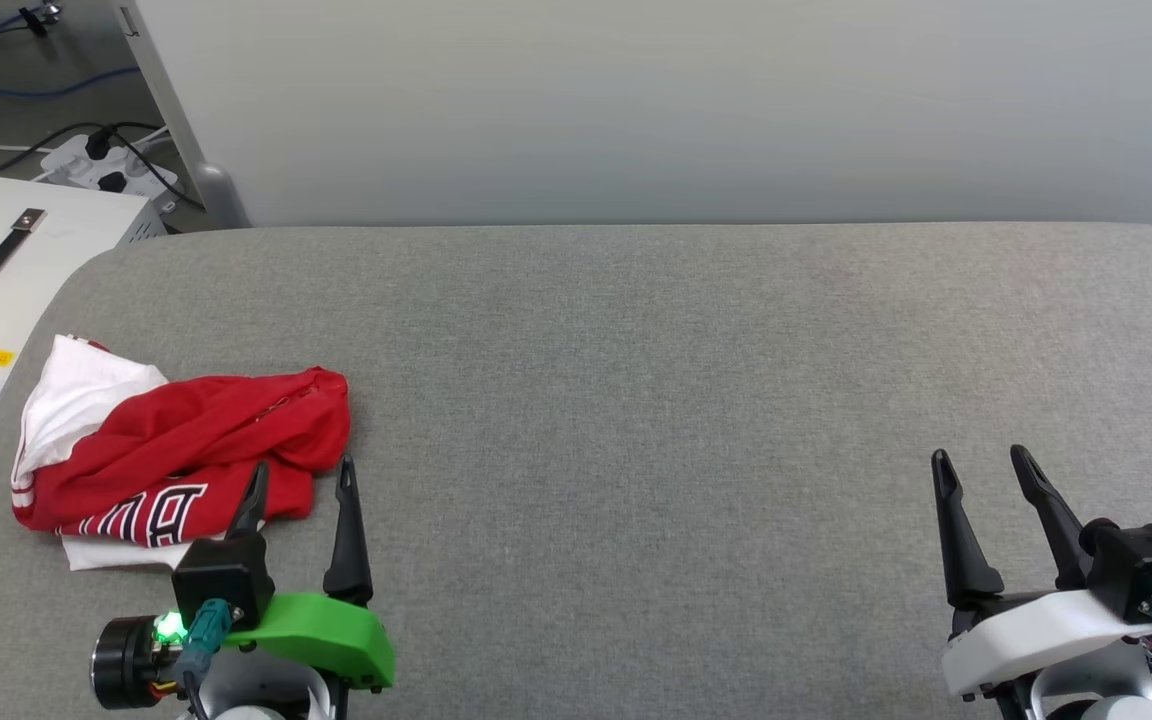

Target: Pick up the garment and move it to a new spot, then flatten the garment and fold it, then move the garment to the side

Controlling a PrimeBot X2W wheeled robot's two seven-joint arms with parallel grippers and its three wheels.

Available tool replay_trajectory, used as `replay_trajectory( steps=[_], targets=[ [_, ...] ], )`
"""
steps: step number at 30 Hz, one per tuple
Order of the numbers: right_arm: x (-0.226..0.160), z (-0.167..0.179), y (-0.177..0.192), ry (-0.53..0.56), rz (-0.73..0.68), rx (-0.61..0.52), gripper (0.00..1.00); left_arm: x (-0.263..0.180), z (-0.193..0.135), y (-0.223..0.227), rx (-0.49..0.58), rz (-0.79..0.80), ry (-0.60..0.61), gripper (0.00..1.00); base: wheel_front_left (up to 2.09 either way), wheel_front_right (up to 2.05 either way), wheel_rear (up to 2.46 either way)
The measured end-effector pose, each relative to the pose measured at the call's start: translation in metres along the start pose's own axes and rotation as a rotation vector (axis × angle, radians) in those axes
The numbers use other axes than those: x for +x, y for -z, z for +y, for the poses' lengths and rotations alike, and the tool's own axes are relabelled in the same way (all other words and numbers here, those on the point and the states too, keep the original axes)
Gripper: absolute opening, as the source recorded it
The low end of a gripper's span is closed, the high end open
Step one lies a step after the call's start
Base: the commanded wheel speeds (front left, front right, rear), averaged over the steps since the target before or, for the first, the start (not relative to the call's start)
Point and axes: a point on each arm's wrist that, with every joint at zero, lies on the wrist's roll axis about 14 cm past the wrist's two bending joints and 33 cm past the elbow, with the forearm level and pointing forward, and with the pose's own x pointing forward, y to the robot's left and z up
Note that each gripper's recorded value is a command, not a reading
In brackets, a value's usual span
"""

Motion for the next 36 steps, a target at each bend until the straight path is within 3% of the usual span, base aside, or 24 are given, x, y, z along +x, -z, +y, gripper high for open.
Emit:
replay_trajectory(
  steps=[15, 36],
  targets=[
    [0.009, 0.021, 0.002, -0.065, -0.012, 0.015, 1.0, -0.008, 0.021, 0.0, -0.004, -0.015, -0.07, 1.0, 0.0, 0.0, 0.0],
    [0.041, 0.102, 0.019, -0.311, -0.003, 0.059, 1.0, -0.056, 0.105, 0.001, -0.025, -0.029, -0.361, 1.0, 0.0, 0.0, 0.0]
  ],
)
